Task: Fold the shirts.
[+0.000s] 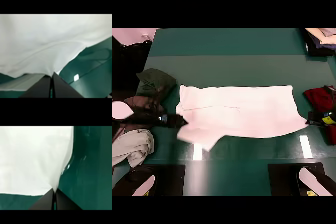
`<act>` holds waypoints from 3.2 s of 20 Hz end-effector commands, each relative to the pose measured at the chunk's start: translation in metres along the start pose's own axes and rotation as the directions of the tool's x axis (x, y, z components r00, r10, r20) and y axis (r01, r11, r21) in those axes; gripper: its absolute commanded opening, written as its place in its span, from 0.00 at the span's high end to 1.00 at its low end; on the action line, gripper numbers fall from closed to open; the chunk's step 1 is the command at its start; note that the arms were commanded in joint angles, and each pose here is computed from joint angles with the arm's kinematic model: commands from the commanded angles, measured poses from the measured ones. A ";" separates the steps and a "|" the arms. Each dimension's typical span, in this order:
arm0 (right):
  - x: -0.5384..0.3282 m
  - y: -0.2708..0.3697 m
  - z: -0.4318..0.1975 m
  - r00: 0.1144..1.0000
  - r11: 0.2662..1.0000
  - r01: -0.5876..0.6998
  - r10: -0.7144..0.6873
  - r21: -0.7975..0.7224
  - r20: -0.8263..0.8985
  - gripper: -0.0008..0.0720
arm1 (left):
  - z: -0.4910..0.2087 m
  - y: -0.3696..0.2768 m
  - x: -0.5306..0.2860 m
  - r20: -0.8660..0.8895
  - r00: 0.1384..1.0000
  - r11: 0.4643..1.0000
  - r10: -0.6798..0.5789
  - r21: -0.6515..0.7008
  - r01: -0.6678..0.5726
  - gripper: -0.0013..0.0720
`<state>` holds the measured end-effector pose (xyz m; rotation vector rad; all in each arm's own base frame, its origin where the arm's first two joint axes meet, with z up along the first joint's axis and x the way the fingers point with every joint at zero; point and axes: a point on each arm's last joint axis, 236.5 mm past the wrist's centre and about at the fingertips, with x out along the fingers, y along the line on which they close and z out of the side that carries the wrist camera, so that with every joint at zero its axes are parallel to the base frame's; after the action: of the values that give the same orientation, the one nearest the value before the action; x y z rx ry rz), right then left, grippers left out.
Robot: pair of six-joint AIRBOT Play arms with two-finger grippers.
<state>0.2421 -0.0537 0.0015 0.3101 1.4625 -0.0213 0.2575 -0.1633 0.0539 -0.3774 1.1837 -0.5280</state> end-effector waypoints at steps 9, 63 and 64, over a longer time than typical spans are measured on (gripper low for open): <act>-0.034 0.043 0.124 0.955 0.997 -0.001 0.023 -0.073 0.297 0.96 | 0.124 0.034 -0.002 0.361 0.923 0.989 0.134 0.015 -0.149 0.94; -0.049 0.185 0.203 0.645 0.665 -0.707 0.746 -0.241 0.164 0.97 | 0.149 -0.015 0.088 0.169 0.985 0.998 0.026 0.053 -0.036 0.94; -0.069 0.204 0.198 0.637 0.647 -0.699 0.757 -0.303 0.147 0.97 | 0.153 -0.028 0.103 0.150 0.989 0.996 0.010 0.090 -0.024 0.94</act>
<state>0.4700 0.0499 0.0586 0.7352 1.0724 0.6330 0.4159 -0.2050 0.0445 -0.3598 1.0128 -0.4571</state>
